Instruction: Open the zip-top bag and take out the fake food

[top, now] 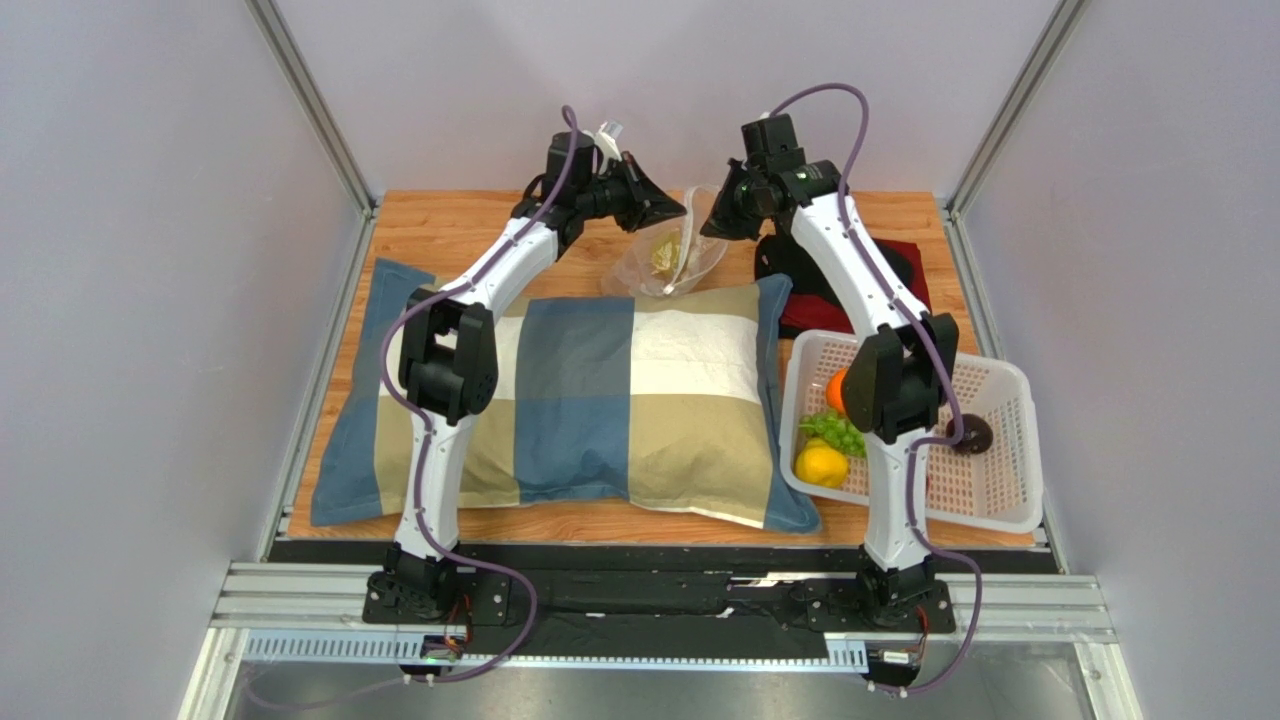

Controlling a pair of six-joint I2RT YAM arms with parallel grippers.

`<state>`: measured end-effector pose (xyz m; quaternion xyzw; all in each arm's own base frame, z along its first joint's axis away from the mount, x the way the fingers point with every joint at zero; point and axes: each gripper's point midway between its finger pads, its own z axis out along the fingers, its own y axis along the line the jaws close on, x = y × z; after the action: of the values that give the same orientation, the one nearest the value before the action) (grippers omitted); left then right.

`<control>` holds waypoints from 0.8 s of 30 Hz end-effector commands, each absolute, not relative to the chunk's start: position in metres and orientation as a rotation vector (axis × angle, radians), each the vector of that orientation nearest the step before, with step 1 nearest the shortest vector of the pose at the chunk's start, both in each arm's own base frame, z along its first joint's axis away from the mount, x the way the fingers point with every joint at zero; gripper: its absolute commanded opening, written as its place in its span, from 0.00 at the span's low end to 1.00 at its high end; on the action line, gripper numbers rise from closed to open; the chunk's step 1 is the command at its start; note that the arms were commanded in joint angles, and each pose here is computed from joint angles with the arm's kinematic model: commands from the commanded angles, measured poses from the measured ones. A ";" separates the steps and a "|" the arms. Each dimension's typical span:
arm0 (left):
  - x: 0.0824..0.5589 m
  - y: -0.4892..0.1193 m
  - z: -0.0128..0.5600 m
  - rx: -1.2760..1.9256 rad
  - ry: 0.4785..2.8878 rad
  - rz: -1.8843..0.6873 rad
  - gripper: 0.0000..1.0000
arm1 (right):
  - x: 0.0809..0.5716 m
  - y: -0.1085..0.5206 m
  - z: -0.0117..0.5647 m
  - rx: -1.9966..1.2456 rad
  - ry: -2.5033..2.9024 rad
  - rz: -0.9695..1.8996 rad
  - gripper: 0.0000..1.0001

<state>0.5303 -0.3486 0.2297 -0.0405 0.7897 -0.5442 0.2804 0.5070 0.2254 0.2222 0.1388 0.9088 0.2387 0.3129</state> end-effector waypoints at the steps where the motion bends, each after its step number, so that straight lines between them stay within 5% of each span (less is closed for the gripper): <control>1: 0.524 -0.343 0.278 -0.030 2.011 -1.470 0.00 | 0.531 0.247 0.226 0.333 2.318 0.763 0.00; 7: 0.523 -0.343 0.280 0.003 1.996 -1.483 0.03 | 0.554 0.269 0.195 0.251 2.309 0.850 0.00; 8: 0.525 -0.339 0.282 0.016 1.988 -1.475 0.19 | 0.556 0.273 0.192 0.247 2.306 0.876 0.00; 12: 0.539 -0.315 0.279 0.002 1.990 -1.401 0.30 | 0.571 0.284 0.170 0.256 2.291 0.920 0.00; 16: 0.567 -0.293 0.262 -0.080 1.976 -1.347 0.30 | 0.586 0.289 0.153 0.247 2.267 0.918 0.01; 19: 0.594 -0.286 0.232 -0.183 2.005 -1.269 0.20 | 0.595 0.287 0.142 0.227 2.267 0.873 0.04; 24: 0.627 -0.289 0.174 -0.411 2.050 -1.271 0.14 | 0.600 0.275 0.131 0.206 2.278 0.797 0.19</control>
<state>0.6052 -0.2805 0.2187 -0.0943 0.7819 -0.5011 0.3585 0.5806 0.2783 0.1002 0.1046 0.8983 0.3094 0.2938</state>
